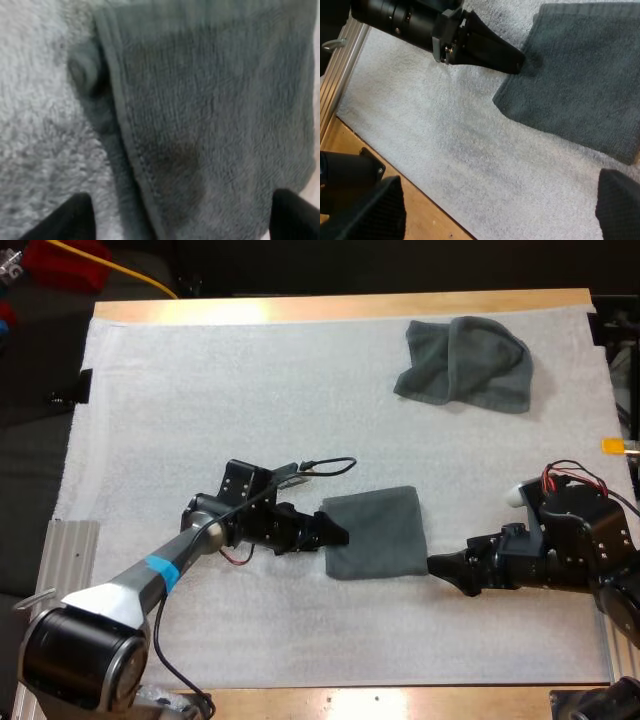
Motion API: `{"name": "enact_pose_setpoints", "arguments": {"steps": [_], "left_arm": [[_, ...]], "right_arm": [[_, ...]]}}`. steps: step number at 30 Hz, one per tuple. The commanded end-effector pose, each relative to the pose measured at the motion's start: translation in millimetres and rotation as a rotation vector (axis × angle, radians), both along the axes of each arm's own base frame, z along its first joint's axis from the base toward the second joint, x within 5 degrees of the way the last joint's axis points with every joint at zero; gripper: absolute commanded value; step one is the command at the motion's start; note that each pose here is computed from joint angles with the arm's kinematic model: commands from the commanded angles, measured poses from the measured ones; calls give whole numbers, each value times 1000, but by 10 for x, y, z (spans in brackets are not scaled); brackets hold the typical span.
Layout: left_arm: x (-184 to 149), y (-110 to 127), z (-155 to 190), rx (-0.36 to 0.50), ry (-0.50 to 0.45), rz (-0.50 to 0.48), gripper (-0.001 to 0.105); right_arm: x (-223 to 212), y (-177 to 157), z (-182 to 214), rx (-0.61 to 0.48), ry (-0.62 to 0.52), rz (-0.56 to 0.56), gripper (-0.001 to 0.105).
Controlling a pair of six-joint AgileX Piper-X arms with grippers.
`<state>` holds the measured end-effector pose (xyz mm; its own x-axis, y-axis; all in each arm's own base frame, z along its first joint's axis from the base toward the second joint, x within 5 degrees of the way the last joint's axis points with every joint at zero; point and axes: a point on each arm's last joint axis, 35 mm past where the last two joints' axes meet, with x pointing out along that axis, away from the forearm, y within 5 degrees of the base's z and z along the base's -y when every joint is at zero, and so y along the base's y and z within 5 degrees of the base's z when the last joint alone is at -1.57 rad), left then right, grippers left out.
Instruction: Pick towel from pile, fold and stack
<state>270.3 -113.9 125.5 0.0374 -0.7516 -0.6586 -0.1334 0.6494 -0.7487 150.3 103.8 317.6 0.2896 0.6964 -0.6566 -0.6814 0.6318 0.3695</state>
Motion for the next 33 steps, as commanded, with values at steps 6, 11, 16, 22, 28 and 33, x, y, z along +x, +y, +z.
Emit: {"name": "enact_pose_setpoints", "arguments": {"steps": [6,11,16,22,28,33], "left_arm": [[-2,-175,-22,2,79,-12,71],[71,-437,0,11,135,-27,71],[154,-718,-3,2,224,-63,71],[205,-1014,27,-24,226,-124,66],[205,-1036,26,-21,216,-126,30],[206,-1038,45,-32,183,-156,0]], "right_arm": [[-6,3,39,14,-19,19,76],[-8,3,38,17,-12,19,76],[-28,6,34,38,15,47,76],[-28,6,34,38,15,47,76],[-28,6,34,37,12,49,76],[-28,6,34,37,13,49,76]]}}
